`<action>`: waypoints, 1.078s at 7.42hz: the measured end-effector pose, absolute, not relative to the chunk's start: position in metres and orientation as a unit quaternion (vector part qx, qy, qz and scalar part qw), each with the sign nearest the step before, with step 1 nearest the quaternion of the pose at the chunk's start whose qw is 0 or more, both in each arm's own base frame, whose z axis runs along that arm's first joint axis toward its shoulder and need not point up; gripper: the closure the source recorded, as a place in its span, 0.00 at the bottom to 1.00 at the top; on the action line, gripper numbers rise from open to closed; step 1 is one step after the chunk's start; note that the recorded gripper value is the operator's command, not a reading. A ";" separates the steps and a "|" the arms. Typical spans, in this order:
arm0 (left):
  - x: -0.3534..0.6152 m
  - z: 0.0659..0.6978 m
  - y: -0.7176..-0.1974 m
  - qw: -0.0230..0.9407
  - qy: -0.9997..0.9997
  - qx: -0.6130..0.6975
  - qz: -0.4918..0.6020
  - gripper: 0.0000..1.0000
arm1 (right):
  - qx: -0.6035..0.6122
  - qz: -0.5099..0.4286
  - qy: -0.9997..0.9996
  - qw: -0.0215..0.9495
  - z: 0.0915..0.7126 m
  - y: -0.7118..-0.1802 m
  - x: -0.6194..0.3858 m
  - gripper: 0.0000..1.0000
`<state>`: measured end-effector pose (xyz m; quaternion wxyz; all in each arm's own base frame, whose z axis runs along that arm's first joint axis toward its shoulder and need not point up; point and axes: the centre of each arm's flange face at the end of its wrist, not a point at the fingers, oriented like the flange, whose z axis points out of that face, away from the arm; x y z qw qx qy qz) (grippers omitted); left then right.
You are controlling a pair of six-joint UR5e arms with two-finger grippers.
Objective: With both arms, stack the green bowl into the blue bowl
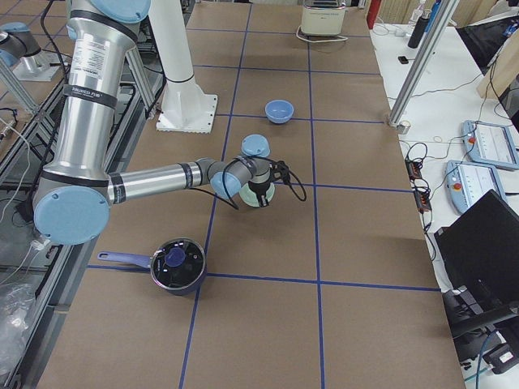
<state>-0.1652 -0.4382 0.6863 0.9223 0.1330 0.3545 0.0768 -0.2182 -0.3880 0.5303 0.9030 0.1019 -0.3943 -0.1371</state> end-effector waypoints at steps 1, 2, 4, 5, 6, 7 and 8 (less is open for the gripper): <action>-0.161 0.687 -0.437 0.921 0.372 0.108 0.044 0.02 | 0.108 -0.132 -0.411 0.896 0.511 -0.400 -0.223 1.00; -0.151 0.684 -0.439 0.920 0.380 0.088 0.021 0.02 | 0.109 -0.120 -0.425 0.890 0.487 -0.415 -0.232 1.00; -0.121 0.664 -0.450 0.920 0.385 0.067 0.008 0.02 | 0.097 -0.086 -0.440 0.888 0.409 -0.457 -0.265 1.00; -0.111 0.656 -0.454 0.920 0.385 0.066 0.013 0.02 | 0.085 -0.066 -0.448 0.887 0.360 -0.471 -0.287 1.00; -0.107 0.652 -0.456 0.920 0.385 0.067 0.017 0.02 | 0.070 -0.048 -0.459 0.884 0.313 -0.473 -0.317 1.00; -0.105 0.650 -0.456 0.920 0.385 0.070 0.021 0.02 | 0.052 -0.033 -0.469 0.881 0.272 -0.465 -0.352 1.00; -0.104 0.649 -0.456 0.920 0.385 0.071 0.023 0.02 | 0.040 -0.020 -0.472 0.881 0.244 -0.451 -0.389 1.00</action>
